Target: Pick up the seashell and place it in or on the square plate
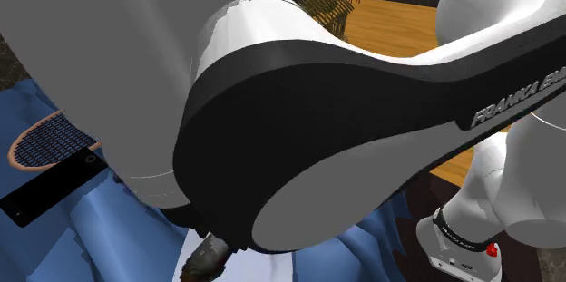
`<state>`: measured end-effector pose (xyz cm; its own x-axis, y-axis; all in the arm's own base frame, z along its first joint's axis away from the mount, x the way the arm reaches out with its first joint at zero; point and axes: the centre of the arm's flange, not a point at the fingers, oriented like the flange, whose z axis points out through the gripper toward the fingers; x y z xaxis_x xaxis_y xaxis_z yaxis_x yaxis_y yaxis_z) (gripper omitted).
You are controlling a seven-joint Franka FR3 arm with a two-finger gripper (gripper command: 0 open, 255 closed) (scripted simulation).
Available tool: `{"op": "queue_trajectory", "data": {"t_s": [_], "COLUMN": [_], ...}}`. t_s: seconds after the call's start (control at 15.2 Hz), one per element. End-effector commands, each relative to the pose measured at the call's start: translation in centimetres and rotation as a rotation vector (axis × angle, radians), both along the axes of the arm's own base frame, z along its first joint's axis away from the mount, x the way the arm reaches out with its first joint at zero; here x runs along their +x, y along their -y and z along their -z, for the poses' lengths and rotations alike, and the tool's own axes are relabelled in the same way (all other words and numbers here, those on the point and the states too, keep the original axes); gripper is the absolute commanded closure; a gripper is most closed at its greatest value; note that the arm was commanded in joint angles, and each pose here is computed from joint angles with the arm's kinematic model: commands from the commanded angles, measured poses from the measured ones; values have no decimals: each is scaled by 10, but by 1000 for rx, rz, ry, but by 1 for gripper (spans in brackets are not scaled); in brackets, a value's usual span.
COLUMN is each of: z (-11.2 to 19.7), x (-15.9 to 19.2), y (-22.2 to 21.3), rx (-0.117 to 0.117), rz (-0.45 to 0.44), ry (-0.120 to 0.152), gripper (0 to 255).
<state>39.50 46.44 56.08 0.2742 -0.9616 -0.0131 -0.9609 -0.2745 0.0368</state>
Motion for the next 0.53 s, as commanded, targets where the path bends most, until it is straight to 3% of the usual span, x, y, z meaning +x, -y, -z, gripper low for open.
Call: {"op": "queue_trajectory", "data": {"t_s": [0.0,0.46], "z": [7,44], "x": [-14,-14], "y": [-10,-10], "rx": [0,0], "rz": [2,2], "ry": [0,0], "gripper": [255,255]}}
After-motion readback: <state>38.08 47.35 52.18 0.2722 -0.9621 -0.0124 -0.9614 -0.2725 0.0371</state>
